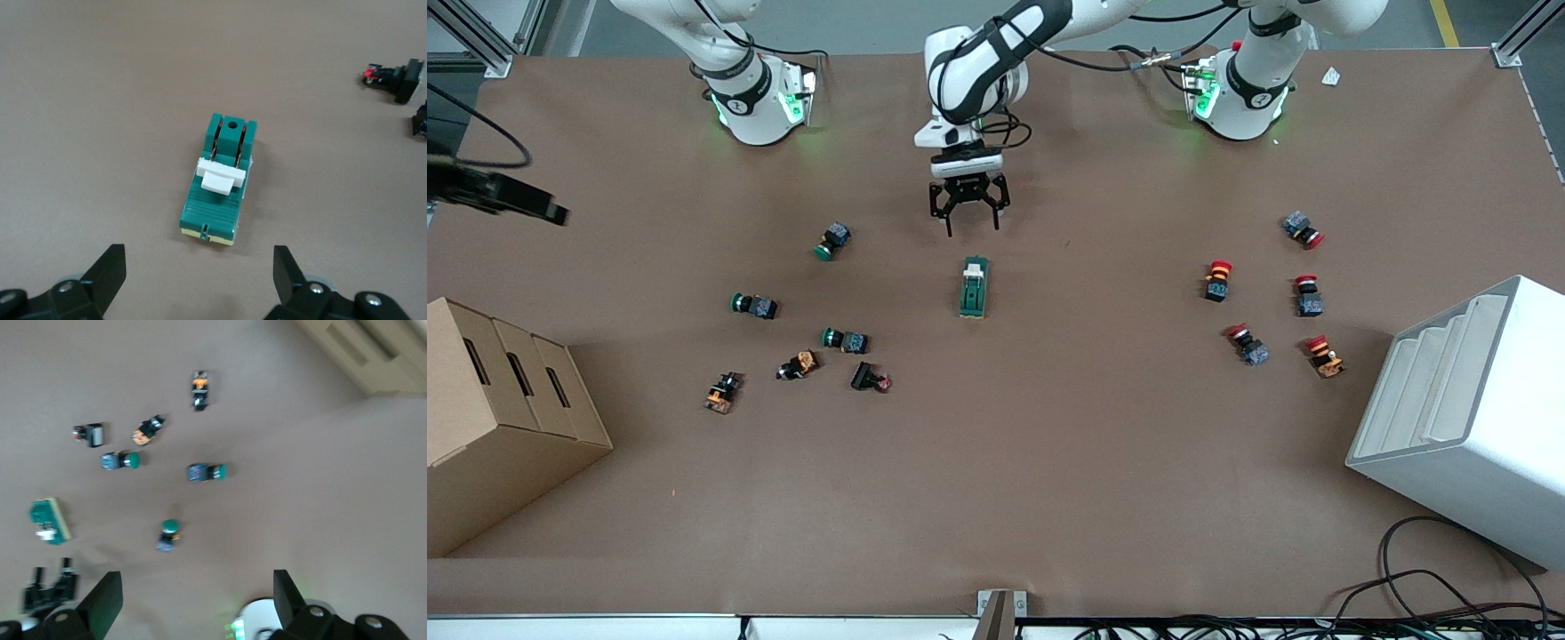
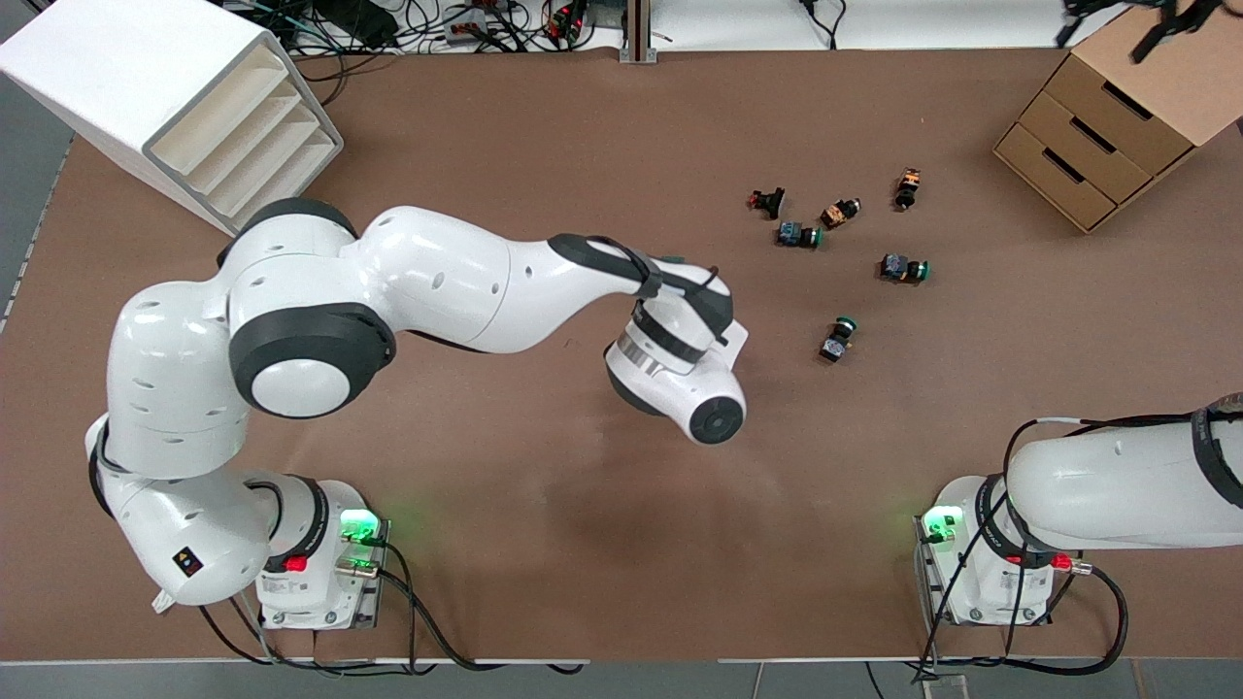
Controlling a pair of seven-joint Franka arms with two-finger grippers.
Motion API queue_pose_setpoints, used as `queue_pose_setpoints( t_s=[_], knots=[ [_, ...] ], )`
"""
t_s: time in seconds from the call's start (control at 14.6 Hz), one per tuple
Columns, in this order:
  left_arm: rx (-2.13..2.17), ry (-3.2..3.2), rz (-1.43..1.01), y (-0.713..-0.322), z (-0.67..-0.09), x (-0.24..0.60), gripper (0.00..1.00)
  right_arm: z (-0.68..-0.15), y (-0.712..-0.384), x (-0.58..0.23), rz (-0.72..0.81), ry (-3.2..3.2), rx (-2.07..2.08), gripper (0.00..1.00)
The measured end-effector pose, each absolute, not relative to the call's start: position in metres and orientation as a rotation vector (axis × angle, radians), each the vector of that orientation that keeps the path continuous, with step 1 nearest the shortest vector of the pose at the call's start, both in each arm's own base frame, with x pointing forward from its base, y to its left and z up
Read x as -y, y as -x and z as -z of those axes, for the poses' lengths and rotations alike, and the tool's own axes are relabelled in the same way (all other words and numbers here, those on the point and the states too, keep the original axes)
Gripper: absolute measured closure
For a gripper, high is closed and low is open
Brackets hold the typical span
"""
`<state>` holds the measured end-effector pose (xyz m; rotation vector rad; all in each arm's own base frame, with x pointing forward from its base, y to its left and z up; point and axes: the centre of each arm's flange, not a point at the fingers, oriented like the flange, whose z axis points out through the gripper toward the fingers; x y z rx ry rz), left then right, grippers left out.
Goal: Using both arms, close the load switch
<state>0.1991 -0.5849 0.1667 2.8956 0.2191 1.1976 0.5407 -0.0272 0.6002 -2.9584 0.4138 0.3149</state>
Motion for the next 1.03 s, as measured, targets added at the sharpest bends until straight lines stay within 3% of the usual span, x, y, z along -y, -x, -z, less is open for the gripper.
queue_pose_setpoints(
  t_s=[0.27, 0.55, 1.03],
  knots=[
    [-0.138, -2.796, -1.310, -0.200, -0.147, 0.578, 0.02, -0.560, -0.554, -0.060, -0.298, 2.936, -0.617, 0.00],
    [-0.109, -2.746, -1.431, -0.199, -0.124, 0.571, 0.02, -0.522, -0.545, -0.157, -0.247, 2.909, -0.812, 0.00],
    [-0.004, -2.665, -1.580, -0.185, -0.088, 0.564, 0.02, -0.411, -0.469, -0.322, -0.122, 2.859, -0.907, 0.00]
  ],
)
